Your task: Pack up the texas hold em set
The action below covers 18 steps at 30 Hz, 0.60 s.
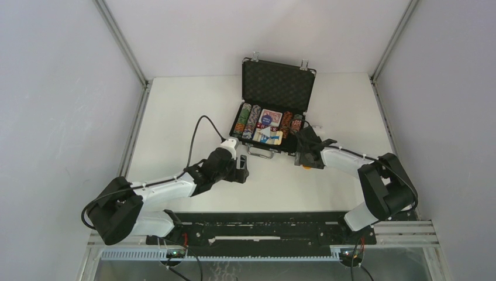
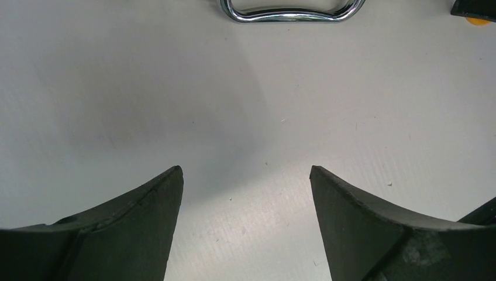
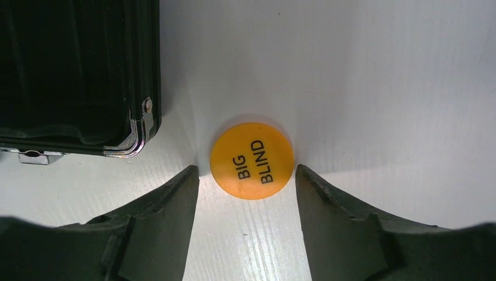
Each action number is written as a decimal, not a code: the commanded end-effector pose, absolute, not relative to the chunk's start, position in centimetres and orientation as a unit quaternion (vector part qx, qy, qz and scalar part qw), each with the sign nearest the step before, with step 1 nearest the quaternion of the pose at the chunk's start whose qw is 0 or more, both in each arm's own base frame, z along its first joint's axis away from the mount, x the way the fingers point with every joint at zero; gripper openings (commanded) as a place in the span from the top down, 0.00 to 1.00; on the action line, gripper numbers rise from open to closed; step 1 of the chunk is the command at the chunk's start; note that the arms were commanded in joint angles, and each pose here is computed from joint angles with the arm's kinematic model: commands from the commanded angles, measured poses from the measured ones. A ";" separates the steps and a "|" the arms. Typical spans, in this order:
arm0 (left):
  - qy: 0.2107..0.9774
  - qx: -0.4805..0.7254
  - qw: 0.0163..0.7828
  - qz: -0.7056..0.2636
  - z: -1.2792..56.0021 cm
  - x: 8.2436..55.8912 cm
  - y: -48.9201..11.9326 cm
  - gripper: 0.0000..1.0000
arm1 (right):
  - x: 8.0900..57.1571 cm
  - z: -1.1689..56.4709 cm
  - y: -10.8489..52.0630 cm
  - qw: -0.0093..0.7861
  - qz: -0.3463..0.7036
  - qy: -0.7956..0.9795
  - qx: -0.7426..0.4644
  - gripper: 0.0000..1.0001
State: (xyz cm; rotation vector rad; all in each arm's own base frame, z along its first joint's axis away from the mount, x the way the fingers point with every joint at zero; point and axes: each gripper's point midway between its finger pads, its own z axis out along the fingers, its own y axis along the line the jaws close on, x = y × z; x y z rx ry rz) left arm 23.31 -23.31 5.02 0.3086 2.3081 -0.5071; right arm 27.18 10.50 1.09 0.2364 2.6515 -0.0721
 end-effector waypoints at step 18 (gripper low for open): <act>0.880 0.113 0.400 -0.228 7.9 24.7 -25.1 0.16 | 27.6 2.7 10.6 0.267 -0.028 0.959 0.090 0.51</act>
